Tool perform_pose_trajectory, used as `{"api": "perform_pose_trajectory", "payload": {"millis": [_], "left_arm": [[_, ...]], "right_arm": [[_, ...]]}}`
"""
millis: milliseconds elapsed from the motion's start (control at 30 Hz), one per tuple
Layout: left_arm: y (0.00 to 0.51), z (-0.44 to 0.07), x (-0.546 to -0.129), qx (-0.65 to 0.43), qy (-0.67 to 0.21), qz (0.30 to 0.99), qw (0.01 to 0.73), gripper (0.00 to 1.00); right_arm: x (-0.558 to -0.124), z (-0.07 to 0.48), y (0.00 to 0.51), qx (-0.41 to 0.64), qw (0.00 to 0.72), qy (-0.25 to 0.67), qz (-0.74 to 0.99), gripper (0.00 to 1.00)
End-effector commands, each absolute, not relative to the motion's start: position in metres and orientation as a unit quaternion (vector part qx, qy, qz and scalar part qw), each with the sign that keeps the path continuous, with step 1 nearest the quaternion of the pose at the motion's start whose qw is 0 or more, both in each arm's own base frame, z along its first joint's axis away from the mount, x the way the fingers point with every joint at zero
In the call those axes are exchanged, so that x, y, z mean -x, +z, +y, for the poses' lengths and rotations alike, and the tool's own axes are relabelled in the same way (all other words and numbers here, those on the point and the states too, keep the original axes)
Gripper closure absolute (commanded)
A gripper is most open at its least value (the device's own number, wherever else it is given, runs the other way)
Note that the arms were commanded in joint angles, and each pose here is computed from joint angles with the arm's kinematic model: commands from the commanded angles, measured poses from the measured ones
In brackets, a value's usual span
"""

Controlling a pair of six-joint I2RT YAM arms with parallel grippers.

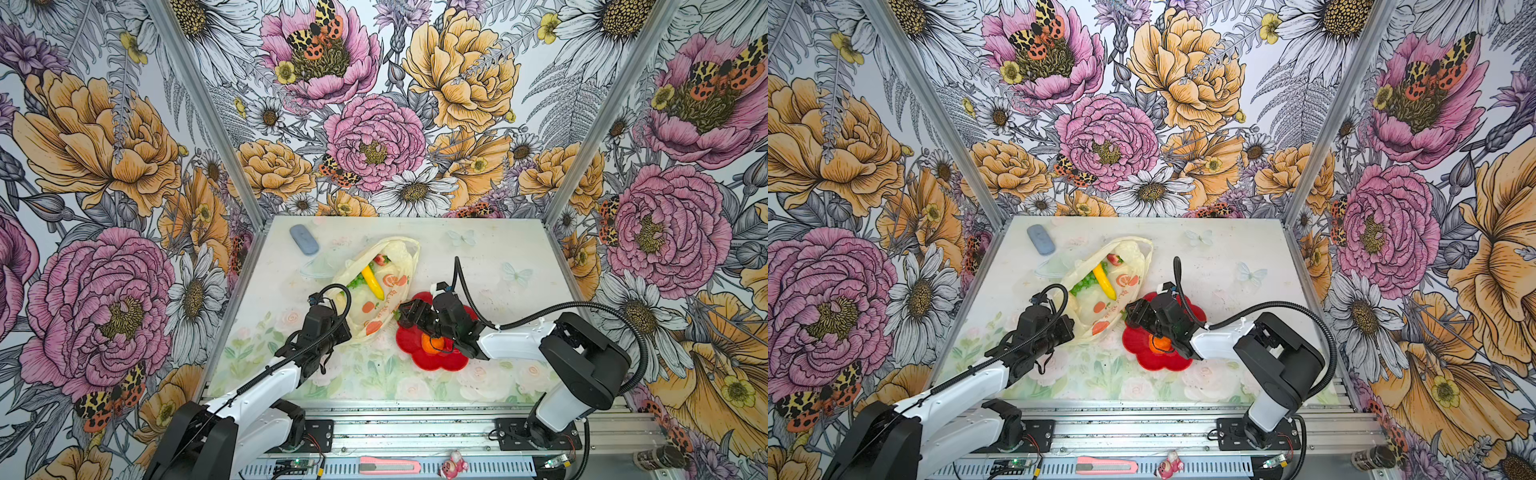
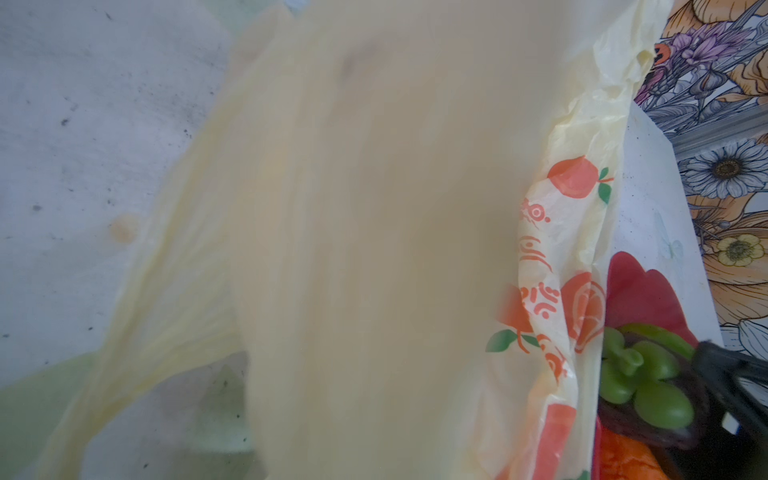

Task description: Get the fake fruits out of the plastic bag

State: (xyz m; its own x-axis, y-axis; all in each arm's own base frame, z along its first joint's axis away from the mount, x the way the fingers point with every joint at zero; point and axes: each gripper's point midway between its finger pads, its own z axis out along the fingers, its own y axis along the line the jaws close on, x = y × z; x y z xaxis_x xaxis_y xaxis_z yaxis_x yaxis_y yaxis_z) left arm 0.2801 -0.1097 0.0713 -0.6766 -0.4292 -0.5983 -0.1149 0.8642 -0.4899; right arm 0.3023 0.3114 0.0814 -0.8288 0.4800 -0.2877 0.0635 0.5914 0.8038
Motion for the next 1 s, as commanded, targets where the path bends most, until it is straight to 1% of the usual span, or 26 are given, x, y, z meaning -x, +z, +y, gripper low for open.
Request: {"api": "perform_pose_trajectory", "payload": {"millis": [0,667,967], "left_arm": [[0.083,-0.107,-0.288,0.158,-0.209,0.884,0.387,1.00],[0.084,-0.108,-0.290,0.156,-0.208,0.884,0.387,1.00],[0.083,-0.107,-0.290,0.157,-0.208,0.884,0.388,1.00]], "right_arm": [[-0.298,0.302,0.071,-0.167,0.244,0.398,0.868,0.22],[-0.294,0.285,0.074,-0.176,0.258,0.372,0.874,0.24],[-0.300,0.283,0.081,-0.165,0.280,0.363,0.873,0.19]]}}
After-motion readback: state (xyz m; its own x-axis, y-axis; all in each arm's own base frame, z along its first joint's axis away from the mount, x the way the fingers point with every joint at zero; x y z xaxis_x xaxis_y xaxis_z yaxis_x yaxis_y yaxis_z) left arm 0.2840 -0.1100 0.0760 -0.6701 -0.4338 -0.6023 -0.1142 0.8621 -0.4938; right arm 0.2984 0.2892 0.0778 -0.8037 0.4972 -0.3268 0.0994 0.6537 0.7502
